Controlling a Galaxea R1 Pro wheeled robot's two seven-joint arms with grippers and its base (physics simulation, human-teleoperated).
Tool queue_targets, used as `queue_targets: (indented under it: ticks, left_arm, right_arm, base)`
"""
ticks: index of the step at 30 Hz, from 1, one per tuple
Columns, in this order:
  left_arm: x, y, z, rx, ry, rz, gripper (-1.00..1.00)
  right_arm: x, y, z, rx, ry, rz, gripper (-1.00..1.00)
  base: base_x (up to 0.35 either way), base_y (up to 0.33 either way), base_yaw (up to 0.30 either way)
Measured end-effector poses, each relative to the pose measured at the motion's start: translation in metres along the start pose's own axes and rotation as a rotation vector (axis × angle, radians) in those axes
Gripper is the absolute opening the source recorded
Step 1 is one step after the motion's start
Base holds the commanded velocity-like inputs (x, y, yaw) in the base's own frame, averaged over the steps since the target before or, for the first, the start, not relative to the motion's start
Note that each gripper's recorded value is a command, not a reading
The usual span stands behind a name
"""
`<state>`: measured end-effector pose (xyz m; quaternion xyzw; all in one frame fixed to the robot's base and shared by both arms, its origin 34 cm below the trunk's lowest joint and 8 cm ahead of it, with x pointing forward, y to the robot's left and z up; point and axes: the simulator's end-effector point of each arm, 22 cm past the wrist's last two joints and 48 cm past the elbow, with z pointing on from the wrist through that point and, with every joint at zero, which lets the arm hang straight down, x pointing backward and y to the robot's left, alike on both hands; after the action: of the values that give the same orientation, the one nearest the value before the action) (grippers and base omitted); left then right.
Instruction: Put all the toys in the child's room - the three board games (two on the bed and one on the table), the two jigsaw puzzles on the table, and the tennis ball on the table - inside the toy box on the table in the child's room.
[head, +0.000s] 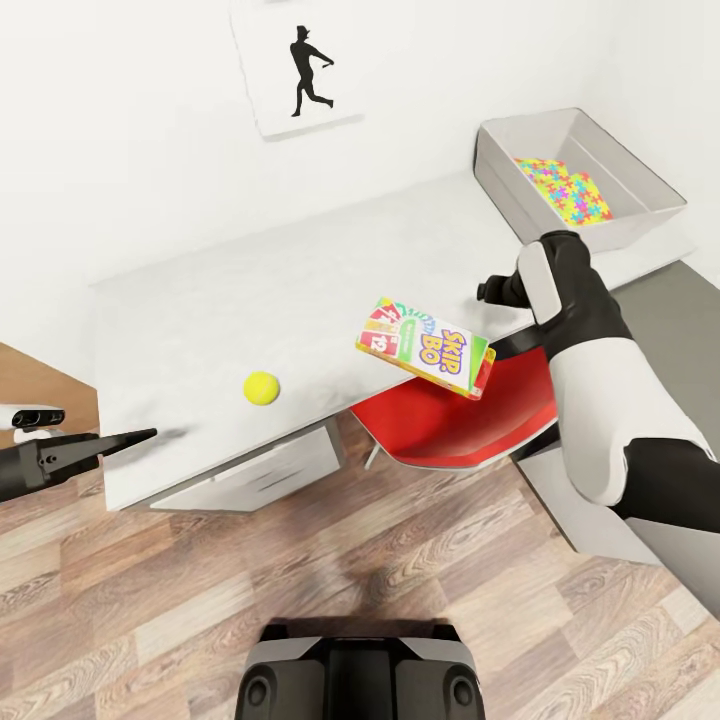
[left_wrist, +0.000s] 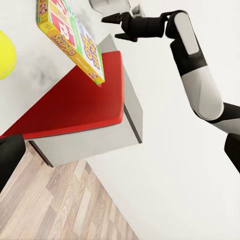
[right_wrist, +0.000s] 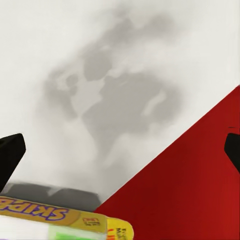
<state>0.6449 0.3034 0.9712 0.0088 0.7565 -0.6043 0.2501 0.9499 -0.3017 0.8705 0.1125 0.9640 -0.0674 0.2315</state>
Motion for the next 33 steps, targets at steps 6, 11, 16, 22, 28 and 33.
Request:
queue_targets:
  ticks: [6,11,16,22,28,33]
  left_arm:
    - [0.000,0.000,0.000,0.000,0.000,0.000,1.00]
    - [-0.001,0.000,0.000,-0.001,-0.001,0.002,1.00]
    - [-0.001,0.000,0.000,-0.001,0.000,0.001,1.00]
    - [-0.001,0.000,0.000,-0.002,0.000,0.002,1.00]
    - [-0.001,0.000,0.000,-0.002,0.000,0.002,1.00]
    - [0.000,0.000,0.000,-0.001,0.001,0.002,1.00]
  right_arm:
    - [0.007,-0.001,0.004,0.003,0.024,-0.006,1.00]
    - [0.014,-0.001,0.008,0.002,0.045,-0.011,1.00]
    - [0.024,0.000,0.013,-0.001,0.070,-0.014,1.00]
    - [0.027,0.005,0.015,-0.020,0.079,-0.014,1.00]
    - [0.028,0.009,0.015,-0.038,0.080,-0.014,1.00]
    - [0.033,0.009,0.018,-0.038,0.095,-0.017,1.00]
  base:
    - [0.000,0.010,0.000]
    - [0.000,0.063,0.000]
    - [0.000,0.026,0.000]
    - [0.000,0.004,0.000]
    - [0.000,0.000,0.000]
    - [0.000,0.000,0.000]
